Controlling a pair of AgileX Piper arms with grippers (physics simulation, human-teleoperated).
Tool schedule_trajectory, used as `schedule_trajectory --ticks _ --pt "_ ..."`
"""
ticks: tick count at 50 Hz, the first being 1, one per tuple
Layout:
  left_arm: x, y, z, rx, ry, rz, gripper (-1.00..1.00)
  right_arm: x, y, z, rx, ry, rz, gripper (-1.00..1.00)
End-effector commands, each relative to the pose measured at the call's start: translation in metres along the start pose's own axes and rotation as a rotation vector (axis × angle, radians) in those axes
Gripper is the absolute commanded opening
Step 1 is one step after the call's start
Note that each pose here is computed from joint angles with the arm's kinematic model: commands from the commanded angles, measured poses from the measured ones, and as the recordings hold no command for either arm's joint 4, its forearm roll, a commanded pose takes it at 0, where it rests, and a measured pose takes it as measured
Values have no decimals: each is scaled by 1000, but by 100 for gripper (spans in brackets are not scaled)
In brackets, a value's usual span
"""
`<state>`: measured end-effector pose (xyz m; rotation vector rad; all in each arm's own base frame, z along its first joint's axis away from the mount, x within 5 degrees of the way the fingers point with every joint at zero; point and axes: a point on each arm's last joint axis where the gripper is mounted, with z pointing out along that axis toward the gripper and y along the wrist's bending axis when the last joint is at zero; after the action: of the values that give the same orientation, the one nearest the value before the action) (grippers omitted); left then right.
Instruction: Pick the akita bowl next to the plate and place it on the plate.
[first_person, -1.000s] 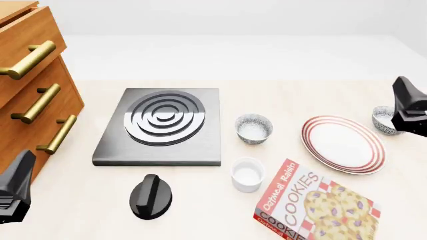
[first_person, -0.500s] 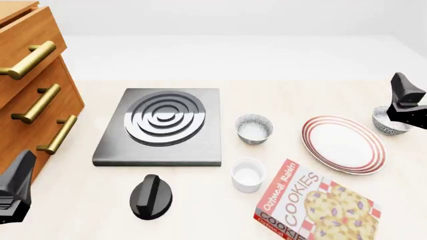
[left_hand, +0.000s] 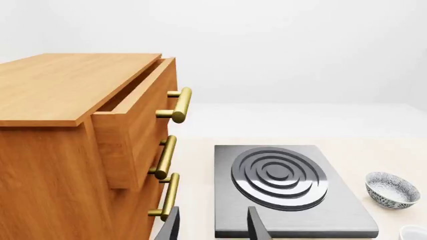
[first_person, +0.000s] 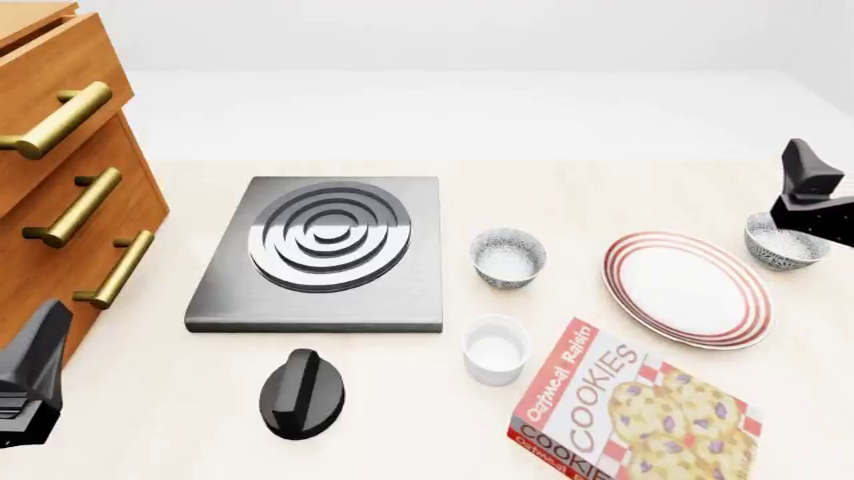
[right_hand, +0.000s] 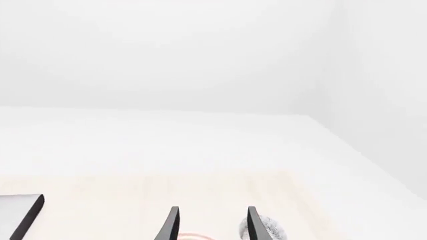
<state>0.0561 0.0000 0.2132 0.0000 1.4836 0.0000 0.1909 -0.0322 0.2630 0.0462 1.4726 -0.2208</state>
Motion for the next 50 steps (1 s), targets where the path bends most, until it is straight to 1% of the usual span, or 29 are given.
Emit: schedule_trajectory --ticks 1,26,50 --pt "0 0 0 0 0 0 100 4 -2 9 13 10 -12 100" --pt "0 0 0 0 0 0 100 13 -12 29 55 40 -44 100" --pt "0 0 0 0 0 0 100 23 -23 47 96 73 -53 100"
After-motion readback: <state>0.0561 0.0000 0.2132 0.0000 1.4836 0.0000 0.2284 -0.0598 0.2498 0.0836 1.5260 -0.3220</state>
